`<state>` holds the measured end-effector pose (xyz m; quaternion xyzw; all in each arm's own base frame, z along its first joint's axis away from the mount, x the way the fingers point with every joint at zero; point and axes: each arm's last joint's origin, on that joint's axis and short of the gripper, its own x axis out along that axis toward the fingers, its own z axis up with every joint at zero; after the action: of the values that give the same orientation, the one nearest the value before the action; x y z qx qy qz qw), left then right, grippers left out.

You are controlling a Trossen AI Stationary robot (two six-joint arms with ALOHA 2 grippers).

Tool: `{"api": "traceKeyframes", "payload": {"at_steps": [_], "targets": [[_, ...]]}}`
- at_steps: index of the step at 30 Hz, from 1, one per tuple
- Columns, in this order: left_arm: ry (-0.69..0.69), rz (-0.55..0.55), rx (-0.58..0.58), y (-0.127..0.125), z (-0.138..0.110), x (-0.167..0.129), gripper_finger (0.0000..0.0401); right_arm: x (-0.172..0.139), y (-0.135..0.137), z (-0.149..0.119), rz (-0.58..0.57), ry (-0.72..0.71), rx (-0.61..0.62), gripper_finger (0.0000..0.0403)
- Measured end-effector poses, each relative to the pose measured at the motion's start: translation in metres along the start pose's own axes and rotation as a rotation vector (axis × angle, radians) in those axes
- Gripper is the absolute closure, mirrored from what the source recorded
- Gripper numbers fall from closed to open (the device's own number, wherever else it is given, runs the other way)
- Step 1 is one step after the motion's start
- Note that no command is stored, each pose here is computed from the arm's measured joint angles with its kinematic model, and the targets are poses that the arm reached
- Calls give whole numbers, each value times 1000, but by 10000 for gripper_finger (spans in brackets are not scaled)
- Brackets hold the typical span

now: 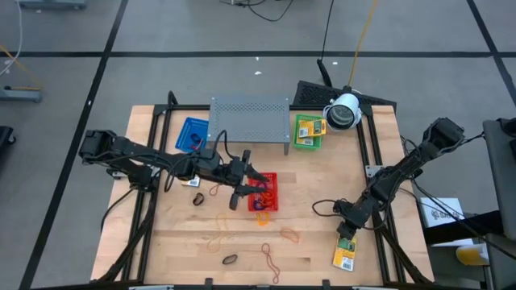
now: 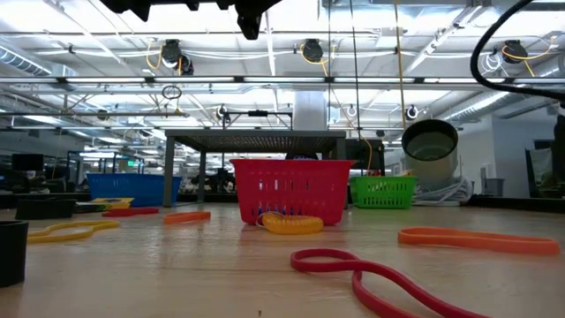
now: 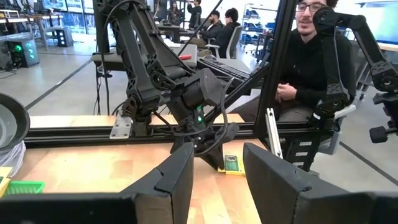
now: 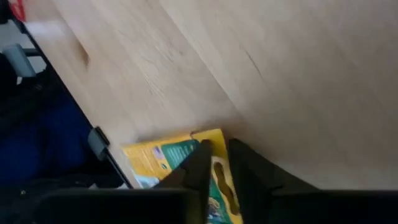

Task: Pick & Place Office Desk Supplies
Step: Put the bottom right yellow crayon box into the green basket

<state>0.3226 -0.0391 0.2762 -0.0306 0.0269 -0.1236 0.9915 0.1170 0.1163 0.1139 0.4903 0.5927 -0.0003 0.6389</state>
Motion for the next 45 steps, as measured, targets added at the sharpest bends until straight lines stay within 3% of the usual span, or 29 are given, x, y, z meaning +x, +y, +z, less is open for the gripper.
{"api": "traceKeyframes", "payload": {"at_steps": [3,10,24,29,33,37,45], "targets": [[0,0,0,0,0,0,251,0,-1,-1,-4,17,-8,396],[-1,2,0,1,0,0,251,-1,6,-1,28,28,-16,402],[4,19,-22,3,0,0,251,-18,61,-1,179,-13,-99,403],[40,22,-27,3,-4,0,251,-28,78,9,211,-89,-188,403],[79,25,-41,4,-8,-1,251,-39,88,20,155,-179,-282,403],[121,33,-130,4,-12,-1,251,-55,96,32,25,-312,-379,403],[154,40,-176,4,-15,-2,251,-102,117,54,-213,-531,-461,403]]}}
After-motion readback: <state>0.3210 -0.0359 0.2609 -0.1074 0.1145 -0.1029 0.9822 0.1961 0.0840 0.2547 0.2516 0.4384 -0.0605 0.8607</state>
